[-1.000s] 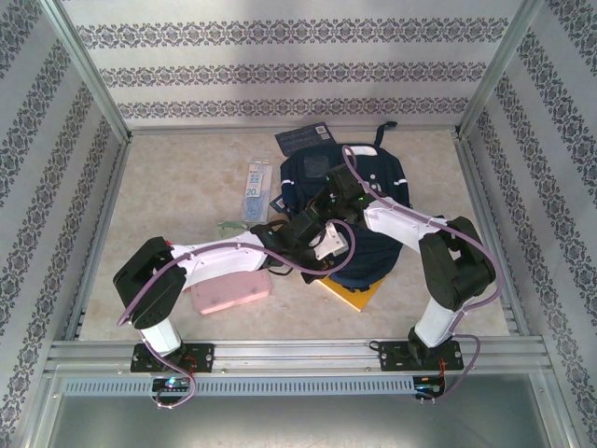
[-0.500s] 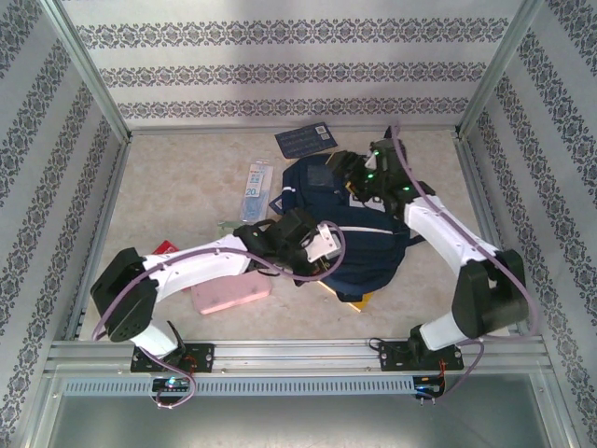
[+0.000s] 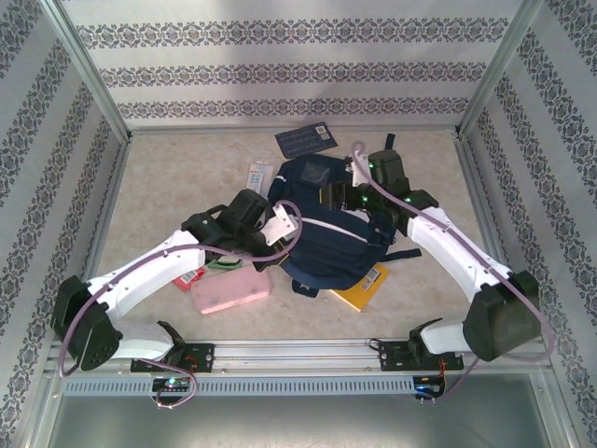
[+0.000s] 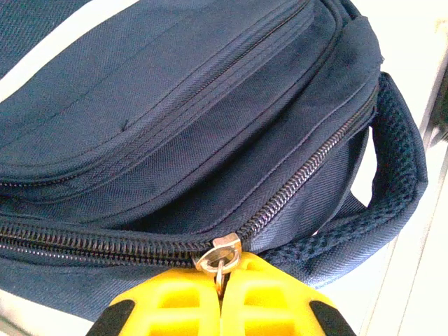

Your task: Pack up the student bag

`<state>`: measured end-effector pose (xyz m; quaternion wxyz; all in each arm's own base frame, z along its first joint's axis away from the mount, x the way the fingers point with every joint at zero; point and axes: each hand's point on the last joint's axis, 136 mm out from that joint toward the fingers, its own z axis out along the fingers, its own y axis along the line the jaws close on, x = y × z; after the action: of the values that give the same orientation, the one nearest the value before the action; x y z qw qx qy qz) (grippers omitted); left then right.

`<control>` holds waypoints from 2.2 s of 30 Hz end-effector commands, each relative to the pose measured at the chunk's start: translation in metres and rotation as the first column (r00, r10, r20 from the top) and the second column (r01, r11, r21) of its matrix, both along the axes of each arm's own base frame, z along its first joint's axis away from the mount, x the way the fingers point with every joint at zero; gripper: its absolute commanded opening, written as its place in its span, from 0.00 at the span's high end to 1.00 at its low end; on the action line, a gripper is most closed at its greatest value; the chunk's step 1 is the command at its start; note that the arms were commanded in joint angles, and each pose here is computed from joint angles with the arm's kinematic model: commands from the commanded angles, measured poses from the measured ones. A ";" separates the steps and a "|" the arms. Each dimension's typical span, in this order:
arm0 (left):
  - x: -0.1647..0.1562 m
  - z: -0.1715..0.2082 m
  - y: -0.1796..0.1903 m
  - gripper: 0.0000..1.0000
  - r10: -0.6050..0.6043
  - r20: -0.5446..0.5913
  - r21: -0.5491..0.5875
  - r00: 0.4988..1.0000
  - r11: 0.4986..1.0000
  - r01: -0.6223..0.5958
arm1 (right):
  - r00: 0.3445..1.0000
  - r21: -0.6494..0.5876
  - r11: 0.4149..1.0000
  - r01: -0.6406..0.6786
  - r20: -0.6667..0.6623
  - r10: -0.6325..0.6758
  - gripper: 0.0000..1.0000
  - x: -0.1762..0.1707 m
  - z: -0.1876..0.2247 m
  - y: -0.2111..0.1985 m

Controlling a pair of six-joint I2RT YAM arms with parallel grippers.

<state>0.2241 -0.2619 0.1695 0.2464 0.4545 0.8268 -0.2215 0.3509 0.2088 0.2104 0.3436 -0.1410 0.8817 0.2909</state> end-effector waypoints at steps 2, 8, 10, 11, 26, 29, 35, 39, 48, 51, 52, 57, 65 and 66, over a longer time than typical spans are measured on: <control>-0.010 -0.014 0.012 1.00 0.000 -0.023 0.039 1.000 0.999 0.001 | 0.953 -0.042 0.954 -0.297 -0.079 0.293 0.27 -0.017 -0.032 0.018; -0.005 -0.016 0.015 1.00 0.013 0.008 0.029 1.000 0.999 -0.013 | 0.827 0.142 0.865 -0.482 -0.252 0.502 0.26 -0.038 -0.066 0.058; -0.004 -0.016 0.014 1.00 0.012 0.006 0.017 1.000 1.000 -0.012 | 0.785 0.162 0.842 -0.514 -0.306 0.538 0.30 -0.046 -0.077 0.068; -0.004 -0.015 0.014 1.00 0.015 0.006 0.015 1.000 1.000 -0.015 | 0.762 0.174 0.828 -0.533 -0.325 0.560 0.33 -0.052 -0.081 0.073; 0.006 -0.016 0.023 1.00 0.061 0.035 0.019 0.998 0.998 -0.062 | 0.753 0.183 0.797 -0.576 -0.260 0.604 0.69 -0.070 -0.070 0.081; 0.007 -0.015 0.023 1.00 0.061 0.037 0.015 0.997 0.998 -0.062 | 0.718 0.189 0.774 -0.605 -0.292 0.632 0.69 -0.082 -0.082 0.087; 0.007 -0.014 0.021 1.00 0.056 0.035 0.008 0.998 0.998 -0.056 | 0.690 0.118 0.771 -0.626 -0.375 0.619 0.66 -0.088 -0.115 0.091; 0.005 -0.014 0.022 1.00 0.053 0.031 0.007 0.998 0.999 -0.053 | 0.727 0.035 0.793 -0.608 -0.376 0.574 0.61 -0.076 -0.126 0.085; 0.006 -0.016 0.023 1.00 0.053 0.038 0.012 0.998 0.998 -0.053 | 0.705 0.086 0.764 -0.640 -0.329 0.628 1.00 -0.078 -0.112 0.096; 0.006 -0.015 0.022 1.00 0.049 0.032 0.013 0.998 0.999 -0.050 | 0.710 0.134 0.766 -0.629 -0.303 0.636 1.00 -0.075 -0.099 0.104; 0.006 -0.014 0.021 1.00 0.048 0.030 0.011 0.998 0.999 -0.049 | 0.721 0.152 0.774 -0.614 -0.290 0.629 1.00 -0.071 -0.091 0.107; 0.003 -0.010 0.018 1.00 0.075 -0.023 -0.007 0.997 0.997 -0.075 | 0.757 0.284 0.845 -0.454 -0.378 0.534 1.00 -0.043 -0.063 0.124; -0.019 -0.009 0.019 0.97 0.136 -0.217 -0.001 0.967 0.990 -0.140 | 0.873 0.134 0.956 -0.260 -0.391 0.292 1.00 -0.011 -0.070 0.134; -0.021 -0.009 0.020 0.97 0.142 -0.237 0.007 0.961 0.989 -0.145 | 0.880 0.134 0.966 -0.221 -0.400 0.257 1.00 -0.005 -0.070 0.133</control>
<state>0.2192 -0.2274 0.1428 0.1942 0.3753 0.8832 -0.2033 0.3084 0.3245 0.1137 0.0403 -0.2137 0.8994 0.3791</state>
